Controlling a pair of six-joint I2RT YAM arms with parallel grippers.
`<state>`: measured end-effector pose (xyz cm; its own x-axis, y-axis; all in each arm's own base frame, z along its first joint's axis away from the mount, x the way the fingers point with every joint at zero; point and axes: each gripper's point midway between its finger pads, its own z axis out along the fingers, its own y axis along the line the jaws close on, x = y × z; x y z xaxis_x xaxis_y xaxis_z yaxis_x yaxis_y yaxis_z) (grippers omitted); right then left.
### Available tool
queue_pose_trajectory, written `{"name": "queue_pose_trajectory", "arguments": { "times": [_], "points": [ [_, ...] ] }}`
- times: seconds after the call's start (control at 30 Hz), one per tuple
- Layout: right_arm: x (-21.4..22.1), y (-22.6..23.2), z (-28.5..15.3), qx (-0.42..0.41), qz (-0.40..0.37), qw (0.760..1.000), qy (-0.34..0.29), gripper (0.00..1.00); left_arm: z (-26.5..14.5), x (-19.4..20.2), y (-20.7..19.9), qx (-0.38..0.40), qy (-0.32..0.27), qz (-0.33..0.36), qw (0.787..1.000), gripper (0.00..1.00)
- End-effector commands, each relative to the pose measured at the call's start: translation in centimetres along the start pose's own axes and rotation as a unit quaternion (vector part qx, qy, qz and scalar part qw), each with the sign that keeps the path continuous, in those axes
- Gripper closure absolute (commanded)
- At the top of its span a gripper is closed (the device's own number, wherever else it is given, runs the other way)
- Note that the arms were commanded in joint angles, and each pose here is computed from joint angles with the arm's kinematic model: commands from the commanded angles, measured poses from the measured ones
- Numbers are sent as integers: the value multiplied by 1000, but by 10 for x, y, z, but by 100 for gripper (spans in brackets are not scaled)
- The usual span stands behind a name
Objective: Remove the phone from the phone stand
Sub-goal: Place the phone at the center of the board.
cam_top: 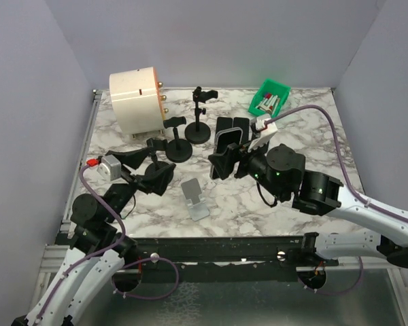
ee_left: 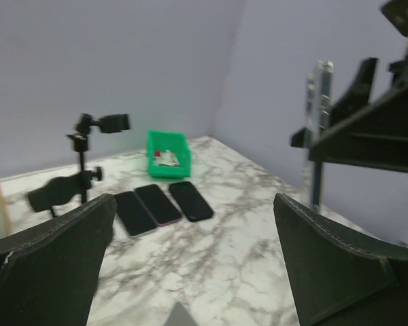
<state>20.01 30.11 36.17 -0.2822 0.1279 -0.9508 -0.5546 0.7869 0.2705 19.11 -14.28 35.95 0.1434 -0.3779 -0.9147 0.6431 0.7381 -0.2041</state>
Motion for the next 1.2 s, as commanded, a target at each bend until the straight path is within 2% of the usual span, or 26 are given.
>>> {"name": "queue_pose_trajectory", "arguments": {
  "times": [0.0, 0.13, 0.37, 0.63, 0.87, 1.07, 1.17],
  "points": [
    [-30, -11, -13, 22, 3, 999, -48, 49, -1, 10, -69, 184, 47, -84, 978, 1],
    [-44, -13, -17, 26, 22, 997, -70, 49, 8, 27, -87, 247, 89, -113, 958, 1],
    [-48, -14, -17, 36, 44, 996, -70, 49, 31, 31, -91, 256, 88, -86, 959, 1],
    [-45, -7, -10, 33, 48, 996, -62, 49, 50, 56, -121, 288, 116, -65, 948, 3],
    [-41, -7, -8, 37, 49, 997, -56, 49, 73, 61, -115, 243, 114, -55, 962, 21],
    [-39, -9, -8, 40, 50, 996, -56, 49, 78, 66, -117, 246, 119, -48, 961, 39],
    [-38, -8, -7, 39, 50, 997, -54, 49, 77, 70, -119, 252, 126, -50, 958, 44]
  ]
}}
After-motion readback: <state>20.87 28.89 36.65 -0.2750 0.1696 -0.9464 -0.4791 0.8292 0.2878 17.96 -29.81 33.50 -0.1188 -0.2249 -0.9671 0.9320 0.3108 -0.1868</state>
